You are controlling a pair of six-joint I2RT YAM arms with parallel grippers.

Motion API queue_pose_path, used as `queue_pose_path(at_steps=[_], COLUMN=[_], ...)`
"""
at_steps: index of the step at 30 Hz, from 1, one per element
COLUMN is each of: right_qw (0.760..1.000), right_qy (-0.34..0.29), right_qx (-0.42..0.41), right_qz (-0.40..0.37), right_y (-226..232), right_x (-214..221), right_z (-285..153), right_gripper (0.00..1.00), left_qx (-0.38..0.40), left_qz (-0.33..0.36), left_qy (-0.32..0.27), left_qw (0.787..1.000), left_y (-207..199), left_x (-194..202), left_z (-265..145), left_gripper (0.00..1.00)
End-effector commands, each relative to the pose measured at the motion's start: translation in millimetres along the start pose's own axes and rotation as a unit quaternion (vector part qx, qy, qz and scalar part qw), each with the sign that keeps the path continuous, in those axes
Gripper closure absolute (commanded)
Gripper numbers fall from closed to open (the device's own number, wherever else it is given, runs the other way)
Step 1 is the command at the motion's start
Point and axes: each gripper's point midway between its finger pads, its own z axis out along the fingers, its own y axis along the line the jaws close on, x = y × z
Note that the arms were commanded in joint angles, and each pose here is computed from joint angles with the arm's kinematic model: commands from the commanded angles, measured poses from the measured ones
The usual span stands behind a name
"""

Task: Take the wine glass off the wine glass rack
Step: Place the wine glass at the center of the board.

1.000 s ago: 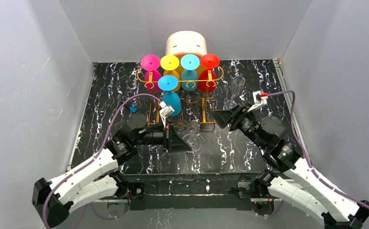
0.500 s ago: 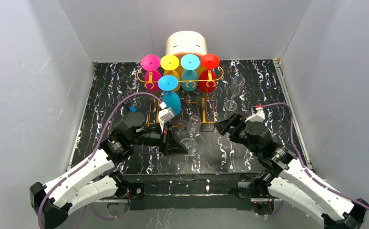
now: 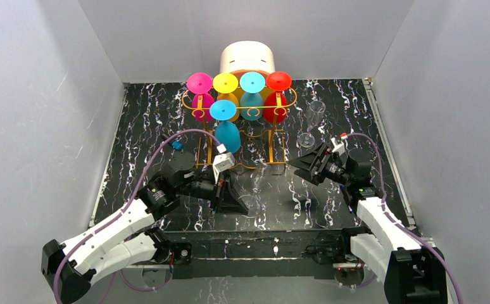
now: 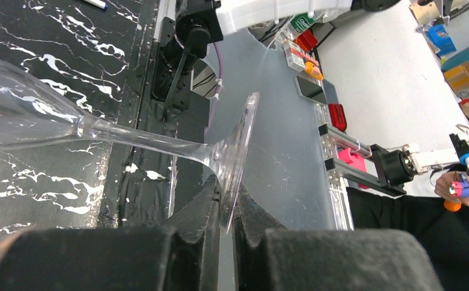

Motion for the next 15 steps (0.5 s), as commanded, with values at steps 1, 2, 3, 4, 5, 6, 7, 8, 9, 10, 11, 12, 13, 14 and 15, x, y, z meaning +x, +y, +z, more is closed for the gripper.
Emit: queue_pose_path(at_steps=[1,2,3,4,5,6,7,8,9,10,11,12,13,14,15], right_qw=[0.979,0.979,0.98,0.98,0.979,0.977,0.976,0.976,0.975,0.974,0.973,0.971,0.969,0.968,0.966], right_qy=[0.086,0.088,0.09,0.092,0.095,0.099,0.101,0.1,0.1,0.1,0.103,0.106,0.111,0.115,0.119], right_qx=[-0.151,-0.151,-0.15,-0.15,-0.152,-0.157,-0.161,-0.163,-0.164,-0.165,-0.166,-0.171,-0.176,-0.179,-0.184], right_qz=[-0.101,-0.1,-0.098,-0.097,-0.098,-0.101,-0.104,-0.108,-0.112,-0.117,-0.121,-0.127,-0.131,-0.133,-0.138], right_y=[66.0,65.2,64.1,64.0,64.2,66.3,68.7,71.2,73.2,75.8,77.5,81.2,84.9,88.0,91.9], right_x=[17.5,17.9,18.0,18.4,19.2,20.4,20.7,20.0,19.1,18.5,18.1,17.6,17.8,17.2,17.0], right_z=[-17.0,-16.7,-16.5,-16.6,-16.9,-17.9,-19.0,-19.7,-20.0,-20.4,-20.7,-21.5,-22.6,-23.4,-24.5], right_gripper=[0.05,0.05,0.06,0.07,0.08,0.09,0.09,0.09,0.09,0.1,0.1,0.11,0.12,0.13,0.14], left_qx=[0.069,0.076,0.083,0.085,0.086,0.088,0.09,0.092,0.093,0.095,0.097,0.096,0.1,0.102,0.104], left_qz=[0.086,0.097,0.108,0.117,0.129,0.14,0.151,0.16,0.171,0.182,0.19,0.199,0.205,0.208,0.214], left_qy=[-0.033,-0.035,-0.035,-0.034,-0.033,-0.031,-0.032,-0.03,-0.029,-0.026,-0.021,-0.017,-0.012,-0.009,-0.005], left_qw=[0.993,0.992,0.99,0.989,0.987,0.986,0.984,0.982,0.98,0.978,0.977,0.975,0.974,0.973,0.971], left_y=[-26.1,-27.9,-30.0,-30.3,-30.9,-32.4,-33.9,-34.7,-35.5,-35.9,-35.9,-34.6,-34.9,-34.6,-33.4], left_x=[-14.8,-15.3,-14.8,-12.9,-12.2,-11.1,-10.8,-9.0,-7.4,-5.1,-2.3,-0.2,2.0,3.6,5.5], left_z=[-1.7,-2.1,-2.7,-3.3,-4.3,-5.5,-7.0,-8.1,-9.4,-10.5,-11.3,-11.8,-12.4,-12.4,-12.1], left_gripper=[1.0,1.0,1.0,1.0,1.0,1.0,1.0,1.0,1.0,1.0,1.0,1.0,1.0,1.0,1.0])
